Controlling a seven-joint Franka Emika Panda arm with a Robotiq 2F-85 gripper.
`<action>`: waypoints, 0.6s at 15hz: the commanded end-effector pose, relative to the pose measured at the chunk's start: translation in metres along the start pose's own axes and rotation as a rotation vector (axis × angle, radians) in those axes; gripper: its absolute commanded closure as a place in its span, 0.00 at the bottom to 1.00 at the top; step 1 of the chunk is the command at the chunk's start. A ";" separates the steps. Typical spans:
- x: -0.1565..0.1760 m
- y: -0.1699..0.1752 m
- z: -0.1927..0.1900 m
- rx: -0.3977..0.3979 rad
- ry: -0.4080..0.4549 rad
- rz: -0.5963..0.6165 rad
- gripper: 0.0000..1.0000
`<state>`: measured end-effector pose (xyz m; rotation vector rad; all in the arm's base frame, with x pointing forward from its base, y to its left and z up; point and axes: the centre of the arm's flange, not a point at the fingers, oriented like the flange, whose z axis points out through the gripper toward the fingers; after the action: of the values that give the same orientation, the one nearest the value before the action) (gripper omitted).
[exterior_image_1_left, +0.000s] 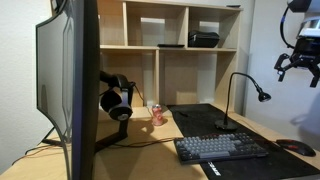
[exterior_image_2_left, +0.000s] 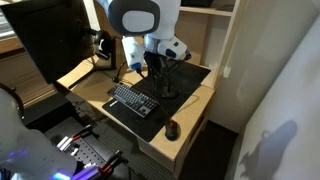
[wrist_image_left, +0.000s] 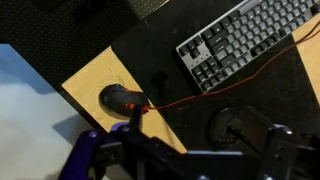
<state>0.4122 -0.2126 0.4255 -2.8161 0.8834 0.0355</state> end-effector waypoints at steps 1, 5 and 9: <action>0.009 0.002 0.011 -0.019 -0.027 0.075 0.00; 0.038 0.038 0.059 -0.030 -0.006 0.331 0.00; 0.039 0.053 0.074 -0.062 0.012 0.414 0.00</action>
<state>0.4168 -0.2639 0.3403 -2.6358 1.4777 0.1044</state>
